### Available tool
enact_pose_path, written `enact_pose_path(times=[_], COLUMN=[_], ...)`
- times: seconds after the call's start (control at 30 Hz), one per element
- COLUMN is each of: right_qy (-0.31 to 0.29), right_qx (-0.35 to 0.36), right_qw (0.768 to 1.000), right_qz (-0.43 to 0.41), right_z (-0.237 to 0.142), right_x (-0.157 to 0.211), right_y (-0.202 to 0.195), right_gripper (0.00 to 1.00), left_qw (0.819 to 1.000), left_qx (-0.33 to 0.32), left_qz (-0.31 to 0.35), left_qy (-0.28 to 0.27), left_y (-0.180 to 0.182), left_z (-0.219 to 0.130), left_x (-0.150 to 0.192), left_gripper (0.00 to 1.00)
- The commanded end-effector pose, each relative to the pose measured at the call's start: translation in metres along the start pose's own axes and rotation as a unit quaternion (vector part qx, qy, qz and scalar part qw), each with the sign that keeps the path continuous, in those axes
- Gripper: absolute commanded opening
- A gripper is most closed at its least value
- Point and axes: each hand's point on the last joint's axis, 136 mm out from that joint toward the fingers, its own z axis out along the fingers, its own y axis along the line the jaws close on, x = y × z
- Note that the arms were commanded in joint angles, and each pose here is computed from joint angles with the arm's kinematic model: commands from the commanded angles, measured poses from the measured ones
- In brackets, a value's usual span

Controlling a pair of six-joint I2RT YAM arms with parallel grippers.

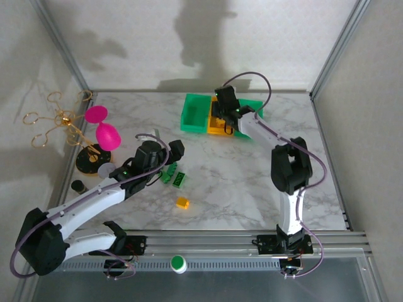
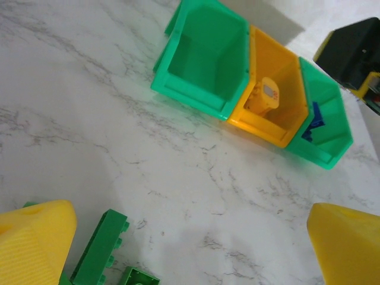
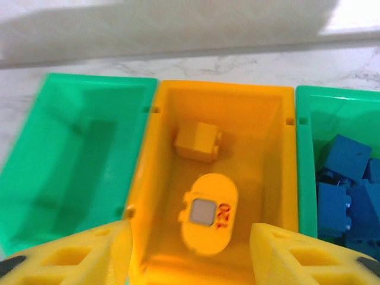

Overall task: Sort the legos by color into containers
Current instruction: Pick up the lego from the bottom-center of the table.

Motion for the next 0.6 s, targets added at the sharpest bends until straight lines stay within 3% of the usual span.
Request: enact_pose_path(times=[0.0,0.57], right_qy=[0.003,0.114], right_qx=[-0.03,-0.07], right_qw=[1.0,0.991], right_qz=[0.0,-0.022], right_z=[-0.029,-0.118], right_x=[0.018,0.197], right_y=[0.022,0.081], right_gripper=[0.57,0.67], left_qw=[1.0,1.0], left_qx=[0.009,-0.017], left_qz=[-0.007,-0.01], left_qy=[-0.002,0.019], left_y=[-0.001,0.044], left_z=[-0.014,-0.053], left_x=[-0.007,0.021], left_gripper=[1.0,1.0])
